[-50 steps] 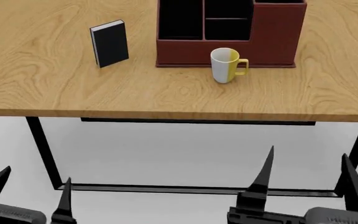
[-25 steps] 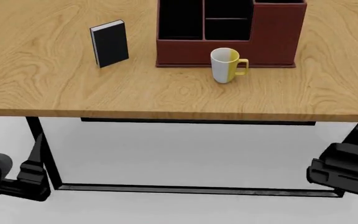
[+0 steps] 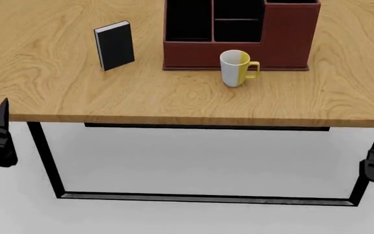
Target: Pick up the book and place it in the back compartment of the caddy.
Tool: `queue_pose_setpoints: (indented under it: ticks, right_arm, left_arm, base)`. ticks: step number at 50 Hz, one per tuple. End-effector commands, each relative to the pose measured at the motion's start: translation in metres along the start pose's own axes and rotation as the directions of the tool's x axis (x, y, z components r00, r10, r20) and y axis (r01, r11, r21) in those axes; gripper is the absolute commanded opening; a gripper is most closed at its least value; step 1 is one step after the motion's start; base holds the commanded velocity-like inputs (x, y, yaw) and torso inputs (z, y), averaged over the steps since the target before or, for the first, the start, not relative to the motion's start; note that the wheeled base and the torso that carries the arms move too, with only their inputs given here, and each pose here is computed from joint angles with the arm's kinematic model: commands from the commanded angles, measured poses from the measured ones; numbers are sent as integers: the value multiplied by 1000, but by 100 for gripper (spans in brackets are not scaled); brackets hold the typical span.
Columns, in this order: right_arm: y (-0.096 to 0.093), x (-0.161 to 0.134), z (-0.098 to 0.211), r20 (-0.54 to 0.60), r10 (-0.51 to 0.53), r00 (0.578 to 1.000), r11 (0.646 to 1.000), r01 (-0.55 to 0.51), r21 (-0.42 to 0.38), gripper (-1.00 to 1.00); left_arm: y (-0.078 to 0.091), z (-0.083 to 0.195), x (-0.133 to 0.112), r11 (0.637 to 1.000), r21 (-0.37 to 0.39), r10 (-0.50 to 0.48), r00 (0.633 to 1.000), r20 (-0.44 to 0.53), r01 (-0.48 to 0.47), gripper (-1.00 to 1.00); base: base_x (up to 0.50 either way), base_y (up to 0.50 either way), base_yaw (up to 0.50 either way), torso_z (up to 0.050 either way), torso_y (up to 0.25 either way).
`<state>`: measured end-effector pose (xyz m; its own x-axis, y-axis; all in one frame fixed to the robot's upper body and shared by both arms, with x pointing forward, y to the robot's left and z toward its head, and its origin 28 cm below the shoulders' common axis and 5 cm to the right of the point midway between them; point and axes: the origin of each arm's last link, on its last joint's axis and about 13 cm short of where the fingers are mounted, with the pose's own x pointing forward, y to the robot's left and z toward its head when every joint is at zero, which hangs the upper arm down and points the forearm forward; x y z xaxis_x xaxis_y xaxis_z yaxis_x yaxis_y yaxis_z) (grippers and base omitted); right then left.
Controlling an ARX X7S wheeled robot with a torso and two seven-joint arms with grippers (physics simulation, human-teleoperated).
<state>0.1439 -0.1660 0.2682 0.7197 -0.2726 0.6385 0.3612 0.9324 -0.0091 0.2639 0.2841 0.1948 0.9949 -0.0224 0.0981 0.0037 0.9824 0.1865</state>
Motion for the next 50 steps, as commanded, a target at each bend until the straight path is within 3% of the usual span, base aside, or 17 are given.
queue_pose_setpoints:
  ticks: [1, 38, 50]
  right_arm:
    - [0, 2, 4, 2, 4, 1000, 1000, -4, -2, 100]
    - [3, 0, 2, 1, 24, 1000, 1000, -24, 4, 100]
    - [4, 1, 2, -6, 33, 999, 999, -33, -5, 100]
  left_arm:
    - [4, 7, 5, 1000, -13, -12, 1000, 14, 12, 100]
    - [4, 6, 2, 1000, -10, -11, 1000, 4, 11, 100]
    - [4, 7, 2, 1000, -11, -13, 1000, 6, 13, 100]
  base:
    - [0, 0, 0, 0, 0]
    - [0, -251, 0, 0, 0]
    - [0, 2, 0, 0, 0]
